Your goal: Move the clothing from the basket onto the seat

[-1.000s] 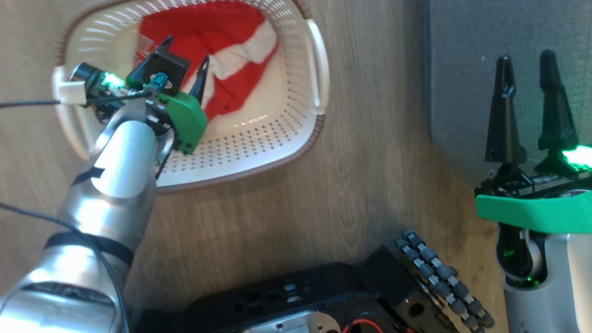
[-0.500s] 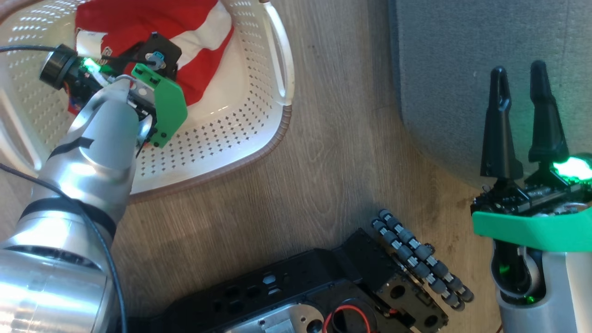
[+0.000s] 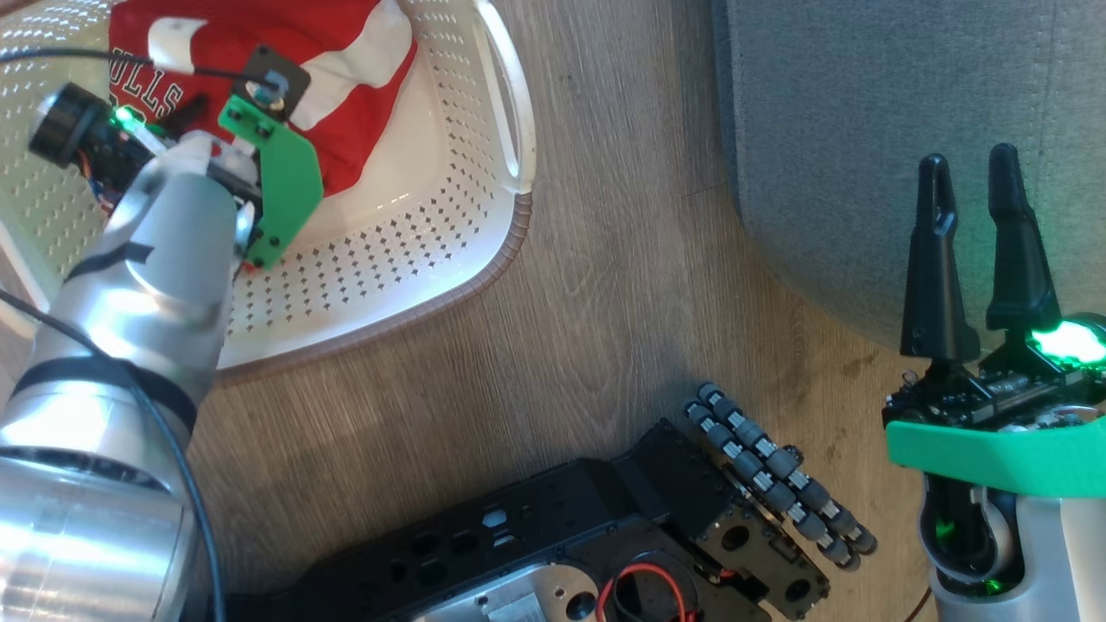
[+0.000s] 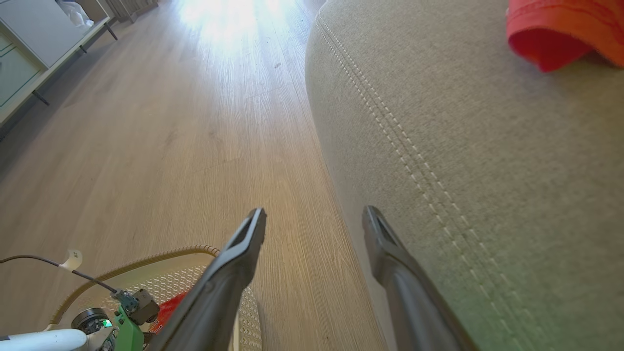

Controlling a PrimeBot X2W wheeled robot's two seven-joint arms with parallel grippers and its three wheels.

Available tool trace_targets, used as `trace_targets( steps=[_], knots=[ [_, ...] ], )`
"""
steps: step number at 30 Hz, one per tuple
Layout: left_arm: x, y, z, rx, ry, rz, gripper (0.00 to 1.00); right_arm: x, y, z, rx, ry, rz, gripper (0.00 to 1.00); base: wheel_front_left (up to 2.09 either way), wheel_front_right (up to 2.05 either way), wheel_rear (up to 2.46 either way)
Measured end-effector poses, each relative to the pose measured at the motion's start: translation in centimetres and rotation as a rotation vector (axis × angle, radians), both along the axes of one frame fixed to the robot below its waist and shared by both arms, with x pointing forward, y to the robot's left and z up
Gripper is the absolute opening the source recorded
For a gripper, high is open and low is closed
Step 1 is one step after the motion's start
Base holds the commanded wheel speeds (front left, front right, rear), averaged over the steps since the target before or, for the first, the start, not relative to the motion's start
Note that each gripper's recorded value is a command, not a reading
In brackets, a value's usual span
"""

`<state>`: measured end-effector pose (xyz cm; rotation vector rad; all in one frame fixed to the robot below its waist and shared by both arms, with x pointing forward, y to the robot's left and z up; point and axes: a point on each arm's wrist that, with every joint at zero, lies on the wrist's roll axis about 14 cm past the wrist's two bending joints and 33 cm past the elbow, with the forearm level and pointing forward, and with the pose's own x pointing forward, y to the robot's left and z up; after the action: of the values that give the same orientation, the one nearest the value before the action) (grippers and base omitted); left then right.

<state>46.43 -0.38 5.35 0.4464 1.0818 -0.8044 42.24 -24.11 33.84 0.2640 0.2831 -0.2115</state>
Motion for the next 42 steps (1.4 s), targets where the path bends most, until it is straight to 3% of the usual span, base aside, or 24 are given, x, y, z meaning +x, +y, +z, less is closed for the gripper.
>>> trace_targets(
  steps=[10,31,32,34,42],
  knots=[
    [-0.4,1.2,-0.9,0.084,0.064,0.01,1.0,0.5,0.1,0.6,0.007,-0.027,0.0,1.0,0.0,0.0,0.0],
    [-0.9,1.8,-1.6,0.143,0.127,-0.005,1.0,0.2,-0.2,1.3,-0.043,-0.027,0.007,1.0,0.0,0.0,0.0],
    [-0.7,1.9,-1.6,0.142,0.128,0.002,0.9,0.2,-0.2,1.2,-0.043,-0.025,0.009,1.0,0.0,0.0,0.0],
    [-0.7,2.0,-1.7,0.14,0.128,0.005,0.0,0.2,-0.1,1.0,-0.042,-0.021,0.011,1.0,0.0,0.0,0.0],
    [-0.4,2.2,-1.7,0.132,0.116,0.01,0.0,0.2,-0.1,1.0,-0.043,-0.021,0.01,1.0,0.0,0.0,0.0]
  ],
)
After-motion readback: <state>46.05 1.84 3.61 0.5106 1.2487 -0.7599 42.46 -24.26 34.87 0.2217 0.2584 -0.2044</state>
